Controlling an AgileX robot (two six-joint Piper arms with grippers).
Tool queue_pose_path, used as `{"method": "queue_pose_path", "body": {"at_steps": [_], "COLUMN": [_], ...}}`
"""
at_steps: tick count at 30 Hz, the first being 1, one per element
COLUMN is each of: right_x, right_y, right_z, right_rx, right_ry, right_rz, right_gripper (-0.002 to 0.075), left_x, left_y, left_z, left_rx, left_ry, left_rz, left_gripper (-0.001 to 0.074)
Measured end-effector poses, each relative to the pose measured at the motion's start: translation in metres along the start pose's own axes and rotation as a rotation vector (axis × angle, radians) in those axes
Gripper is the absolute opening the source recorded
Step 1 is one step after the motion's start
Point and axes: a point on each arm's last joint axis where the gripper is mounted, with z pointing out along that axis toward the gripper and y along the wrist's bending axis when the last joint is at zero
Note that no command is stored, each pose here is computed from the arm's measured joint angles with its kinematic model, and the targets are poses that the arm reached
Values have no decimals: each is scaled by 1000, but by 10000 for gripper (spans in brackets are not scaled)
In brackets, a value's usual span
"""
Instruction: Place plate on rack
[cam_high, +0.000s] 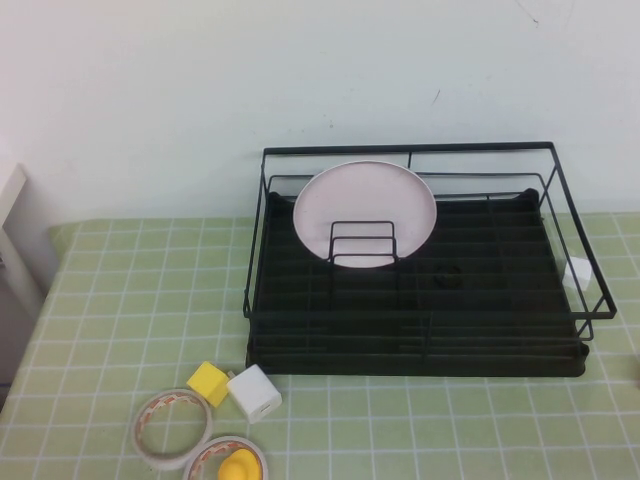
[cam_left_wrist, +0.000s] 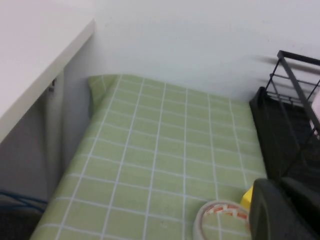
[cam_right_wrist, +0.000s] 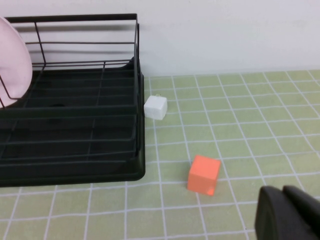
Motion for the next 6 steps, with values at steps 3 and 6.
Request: {"method": "queue_pose_path", "body": {"at_steps": [3,6], "right_x": [0,0], "right_y": [0,0], "right_z": [0,0], "right_rx": [0,0], "right_ry": [0,0], "right_rz": [0,0], "right_gripper": [-2,-2], "left_x": [4,5], "left_y": [2,2], "left_z": [-1,-2], "left_rx": [-13,-19], "left_ry": [33,50], "left_rz": [27,38], "left_gripper": [-2,-2]}}
